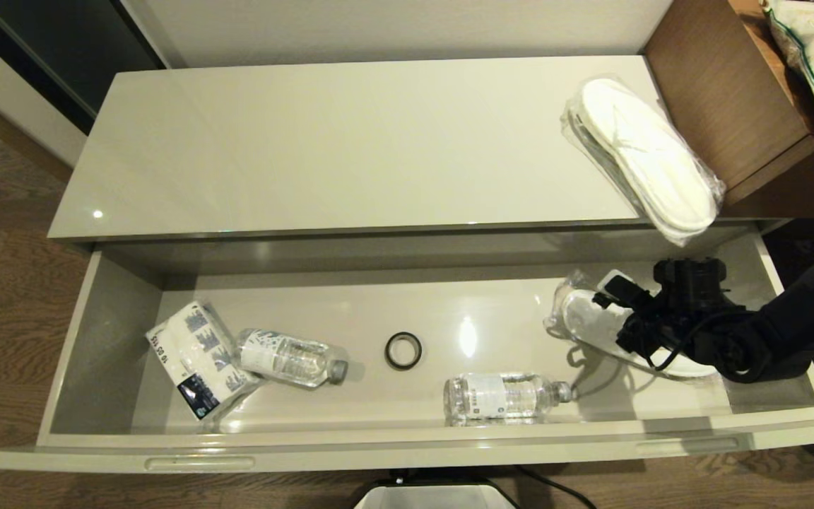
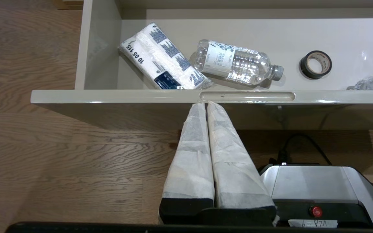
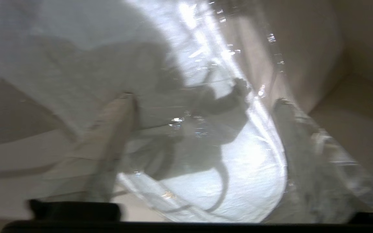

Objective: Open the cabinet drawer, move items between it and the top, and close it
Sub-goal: Take out the disposable slippers from the drawer

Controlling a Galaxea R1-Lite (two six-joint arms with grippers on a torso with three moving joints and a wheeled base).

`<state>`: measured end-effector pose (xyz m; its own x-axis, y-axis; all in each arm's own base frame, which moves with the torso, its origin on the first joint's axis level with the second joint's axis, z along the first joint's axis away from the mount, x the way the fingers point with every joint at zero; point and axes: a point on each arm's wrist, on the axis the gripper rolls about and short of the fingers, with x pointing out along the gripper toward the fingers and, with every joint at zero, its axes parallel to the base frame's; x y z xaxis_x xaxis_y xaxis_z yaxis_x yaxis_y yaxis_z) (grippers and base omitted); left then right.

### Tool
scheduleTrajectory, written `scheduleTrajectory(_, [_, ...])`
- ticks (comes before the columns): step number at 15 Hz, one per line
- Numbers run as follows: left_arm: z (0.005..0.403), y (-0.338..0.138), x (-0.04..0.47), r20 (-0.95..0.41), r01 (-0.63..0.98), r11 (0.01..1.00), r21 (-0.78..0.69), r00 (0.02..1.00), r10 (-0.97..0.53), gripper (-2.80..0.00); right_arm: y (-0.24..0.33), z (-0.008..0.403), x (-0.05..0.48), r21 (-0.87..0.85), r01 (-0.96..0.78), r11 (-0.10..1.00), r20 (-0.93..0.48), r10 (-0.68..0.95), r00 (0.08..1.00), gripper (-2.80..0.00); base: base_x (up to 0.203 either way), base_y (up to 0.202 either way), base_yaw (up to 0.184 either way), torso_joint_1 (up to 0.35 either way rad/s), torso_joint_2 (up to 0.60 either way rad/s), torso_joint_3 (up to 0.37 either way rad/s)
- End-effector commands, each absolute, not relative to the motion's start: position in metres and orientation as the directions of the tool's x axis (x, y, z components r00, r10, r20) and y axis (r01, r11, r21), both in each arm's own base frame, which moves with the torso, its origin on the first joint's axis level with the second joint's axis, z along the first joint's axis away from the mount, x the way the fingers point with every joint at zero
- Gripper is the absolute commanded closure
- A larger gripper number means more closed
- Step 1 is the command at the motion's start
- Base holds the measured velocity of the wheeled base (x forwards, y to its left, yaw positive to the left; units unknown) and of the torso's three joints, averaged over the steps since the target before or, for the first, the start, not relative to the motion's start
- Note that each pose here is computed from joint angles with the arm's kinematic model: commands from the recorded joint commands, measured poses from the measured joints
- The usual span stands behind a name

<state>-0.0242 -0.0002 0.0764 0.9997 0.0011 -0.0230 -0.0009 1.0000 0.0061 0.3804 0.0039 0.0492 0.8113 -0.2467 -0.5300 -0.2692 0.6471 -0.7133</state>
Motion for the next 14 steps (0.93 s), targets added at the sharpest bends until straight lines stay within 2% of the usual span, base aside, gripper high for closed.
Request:
scheduleTrajectory(1, [0.076, 0.0, -0.024, -0.023, -0.001, 1.0, 0.006, 1.0, 0.002, 0.0, 0.003, 0.052, 0.378, -0.714, -0.272, 0.645, -0.533, -0.249, 0.809, 0.0, 0.0, 0.0, 0.0, 0.0, 0.0, 0.0])
scheduleTrajectory(14, [0.076, 0.0, -0.024, -0.023, -0.001, 1.0, 0.006, 1.0, 0.002, 0.0, 0.008, 0.042, 0.384, -0.686, -0.33, 0.649, -0.568, -0.194, 0.8, 0.0, 0.0, 0.0, 0.0, 0.0, 0.0, 0.0])
